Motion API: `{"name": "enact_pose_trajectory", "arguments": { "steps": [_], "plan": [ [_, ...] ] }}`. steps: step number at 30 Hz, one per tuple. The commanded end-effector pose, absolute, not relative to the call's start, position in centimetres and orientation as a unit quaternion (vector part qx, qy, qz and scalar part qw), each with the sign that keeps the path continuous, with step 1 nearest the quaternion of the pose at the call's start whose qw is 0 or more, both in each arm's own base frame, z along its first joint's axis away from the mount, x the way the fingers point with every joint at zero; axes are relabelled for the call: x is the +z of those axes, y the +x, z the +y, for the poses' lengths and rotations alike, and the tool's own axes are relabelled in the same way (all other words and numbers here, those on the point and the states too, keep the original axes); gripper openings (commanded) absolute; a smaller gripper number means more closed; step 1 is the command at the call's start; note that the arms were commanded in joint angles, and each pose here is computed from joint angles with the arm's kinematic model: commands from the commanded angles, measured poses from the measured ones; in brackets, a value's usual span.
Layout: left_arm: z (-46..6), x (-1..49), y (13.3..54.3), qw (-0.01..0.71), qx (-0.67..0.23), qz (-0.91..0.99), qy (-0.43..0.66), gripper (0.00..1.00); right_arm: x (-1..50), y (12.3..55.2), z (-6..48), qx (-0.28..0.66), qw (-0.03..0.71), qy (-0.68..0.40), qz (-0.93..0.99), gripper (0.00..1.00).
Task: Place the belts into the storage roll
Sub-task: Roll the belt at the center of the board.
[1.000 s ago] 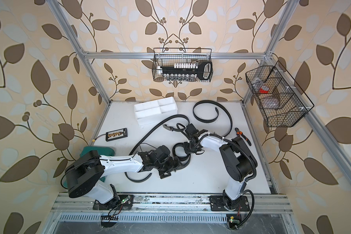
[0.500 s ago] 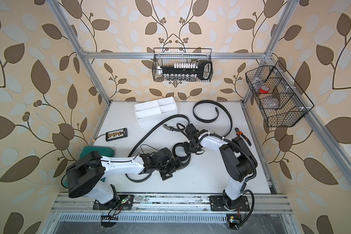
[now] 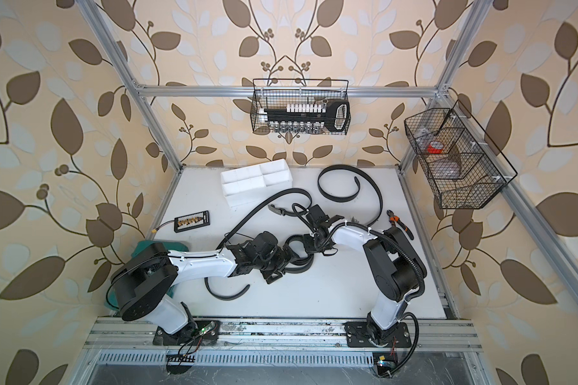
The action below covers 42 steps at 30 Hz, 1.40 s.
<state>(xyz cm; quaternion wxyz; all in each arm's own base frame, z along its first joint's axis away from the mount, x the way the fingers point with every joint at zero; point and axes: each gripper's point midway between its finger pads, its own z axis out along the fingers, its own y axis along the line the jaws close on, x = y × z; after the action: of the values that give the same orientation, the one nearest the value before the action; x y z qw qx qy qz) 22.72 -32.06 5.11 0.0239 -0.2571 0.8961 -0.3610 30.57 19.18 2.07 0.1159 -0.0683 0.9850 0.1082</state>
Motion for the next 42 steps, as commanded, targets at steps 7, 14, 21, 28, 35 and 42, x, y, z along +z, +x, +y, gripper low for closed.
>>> {"name": "enact_pose_trajectory", "arguments": {
  "steps": [7, 14, 21, 28, 35, 42],
  "plan": [
    [-32.0, 3.1, 24.0, 0.021, -0.328, 0.913, -0.242, 0.99, -0.9, 27.3, 16.6, 0.059, 0.056, -0.069, 0.994, 0.00],
    [-32.5, 1.9, 24.4, 0.012, -0.314, 0.923, -0.224, 0.99, -0.6, 27.0, 16.9, 0.057, 0.055, -0.080, 0.994, 0.00],
    [-30.5, 1.3, 24.7, 0.030, -0.259, 0.946, -0.194, 0.99, -0.1, 27.0, 16.1, 0.032, 0.060, -0.092, 0.993, 0.00],
    [-28.9, 0.5, 25.4, 0.040, -0.223, 0.958, -0.177, 0.95, 0.4, 27.1, 15.6, 0.016, 0.064, -0.105, 0.992, 0.00],
    [-29.1, -0.3, 26.0, 0.033, -0.203, 0.967, -0.152, 0.86, 0.8, 27.0, 15.6, 0.009, 0.068, -0.119, 0.991, 0.00],
    [-28.8, -1.8, 25.3, 0.015, -0.178, 0.975, -0.132, 0.79, 1.2, 27.1, 16.5, 0.010, 0.075, -0.133, 0.988, 0.00]
  ]
}}
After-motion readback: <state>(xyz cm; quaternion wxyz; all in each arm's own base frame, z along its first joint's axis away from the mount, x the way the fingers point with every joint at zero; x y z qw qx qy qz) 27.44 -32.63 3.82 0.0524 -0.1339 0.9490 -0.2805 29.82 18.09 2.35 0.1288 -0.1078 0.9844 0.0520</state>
